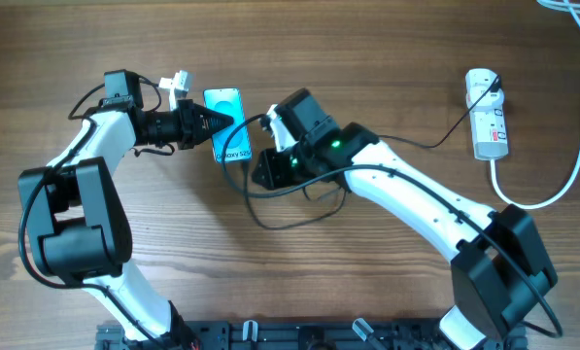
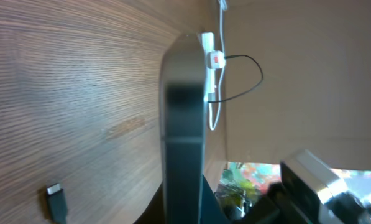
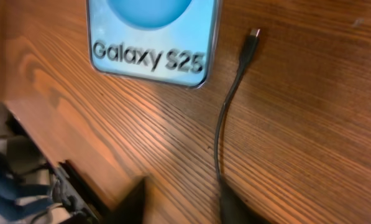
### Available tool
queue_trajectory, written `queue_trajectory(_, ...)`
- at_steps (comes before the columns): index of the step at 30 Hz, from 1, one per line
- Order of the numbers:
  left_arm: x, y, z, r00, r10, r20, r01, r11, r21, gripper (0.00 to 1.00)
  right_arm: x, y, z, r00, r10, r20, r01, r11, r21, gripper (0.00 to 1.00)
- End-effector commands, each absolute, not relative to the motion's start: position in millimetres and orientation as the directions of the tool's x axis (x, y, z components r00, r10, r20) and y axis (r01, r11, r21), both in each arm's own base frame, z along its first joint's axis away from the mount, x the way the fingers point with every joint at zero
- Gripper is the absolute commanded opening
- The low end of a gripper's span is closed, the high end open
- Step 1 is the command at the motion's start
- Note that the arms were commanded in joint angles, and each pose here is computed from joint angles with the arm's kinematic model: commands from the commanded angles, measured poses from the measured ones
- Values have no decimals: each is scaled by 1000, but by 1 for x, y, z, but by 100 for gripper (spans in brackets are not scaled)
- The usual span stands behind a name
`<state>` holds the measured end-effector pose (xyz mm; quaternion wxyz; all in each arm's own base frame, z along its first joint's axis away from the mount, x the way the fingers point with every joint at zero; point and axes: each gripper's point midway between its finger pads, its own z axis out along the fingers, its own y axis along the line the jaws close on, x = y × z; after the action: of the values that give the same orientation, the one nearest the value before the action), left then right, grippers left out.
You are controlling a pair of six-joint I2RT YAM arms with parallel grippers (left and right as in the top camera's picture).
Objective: Plug charger to phone and switch on socket
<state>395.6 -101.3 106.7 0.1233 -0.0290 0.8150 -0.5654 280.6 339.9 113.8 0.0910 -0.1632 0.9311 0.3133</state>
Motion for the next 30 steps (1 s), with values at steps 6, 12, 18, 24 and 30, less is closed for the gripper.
queue_trajectory(6,404,-45,62,-915,-403,4,-239,535,-810,4,280,351,88,-861,-274,-428,-403,881,249,49)
queue_trajectory(12,404,-41,56,-902,-430,26,-286,552,-783,4,265,377,21,-869,-331,-369,-427,878,217,41)
queue_trajectory(18,404,-41,56,-902,-430,25,-286,553,-783,4,254,362,-9,-894,-350,-278,-404,900,167,6)
queue_trajectory(24,404,-41,56,-902,-430,26,-286,552,-783,4,186,303,-7,-923,-344,171,-316,933,170,4)
queue_trajectory(30,403,-41,55,-902,-430,28,-288,552,-783,4,202,276,-5,-925,-306,224,-271,947,174,31)
